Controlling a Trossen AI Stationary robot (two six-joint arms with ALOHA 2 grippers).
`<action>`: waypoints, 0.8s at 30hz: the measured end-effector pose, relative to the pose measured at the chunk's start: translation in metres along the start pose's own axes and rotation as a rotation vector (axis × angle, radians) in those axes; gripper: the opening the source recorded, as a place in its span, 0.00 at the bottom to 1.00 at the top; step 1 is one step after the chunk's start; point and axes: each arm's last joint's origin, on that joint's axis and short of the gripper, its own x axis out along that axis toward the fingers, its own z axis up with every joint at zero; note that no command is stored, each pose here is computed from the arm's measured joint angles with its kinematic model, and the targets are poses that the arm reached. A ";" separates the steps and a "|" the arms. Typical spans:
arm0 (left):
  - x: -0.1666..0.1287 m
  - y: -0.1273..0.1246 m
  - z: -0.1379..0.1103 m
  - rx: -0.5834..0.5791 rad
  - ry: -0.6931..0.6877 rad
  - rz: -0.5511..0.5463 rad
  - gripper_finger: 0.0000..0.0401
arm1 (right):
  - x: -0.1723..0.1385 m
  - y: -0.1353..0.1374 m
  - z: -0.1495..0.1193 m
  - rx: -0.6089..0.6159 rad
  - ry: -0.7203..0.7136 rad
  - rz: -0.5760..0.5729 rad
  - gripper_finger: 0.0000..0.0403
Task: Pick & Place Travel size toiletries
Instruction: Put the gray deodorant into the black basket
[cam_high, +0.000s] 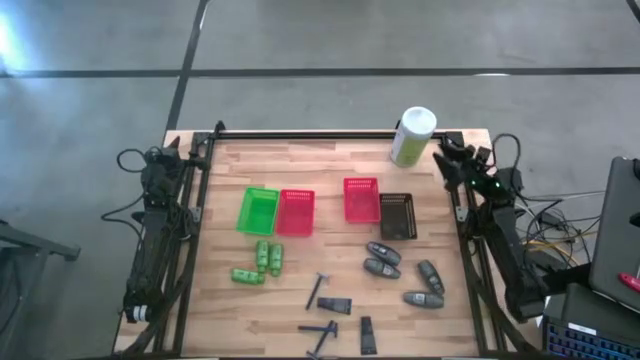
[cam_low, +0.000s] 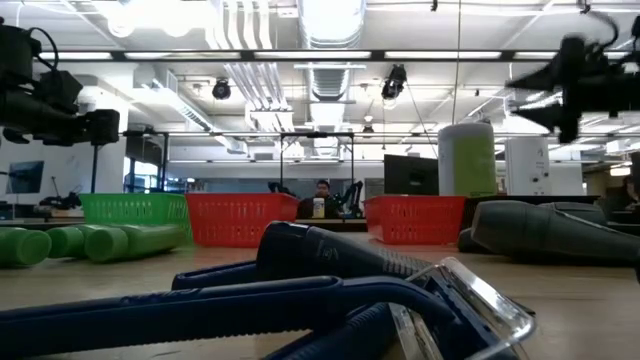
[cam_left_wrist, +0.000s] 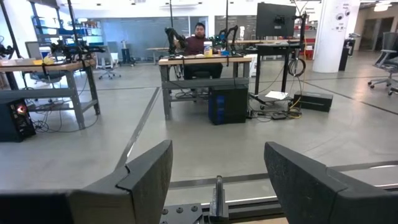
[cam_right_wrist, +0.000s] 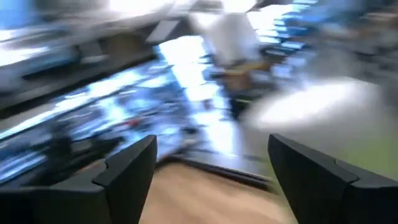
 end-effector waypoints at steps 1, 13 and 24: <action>0.000 0.000 0.000 0.000 0.000 0.000 0.65 | 0.001 0.007 0.003 -0.018 0.009 0.086 0.73; 0.000 0.000 0.001 -0.002 -0.011 0.002 0.65 | 0.021 0.062 0.036 0.112 0.213 0.543 0.65; 0.000 -0.001 0.002 -0.056 -0.018 -0.018 0.65 | 0.069 0.101 0.071 0.150 0.347 0.629 0.58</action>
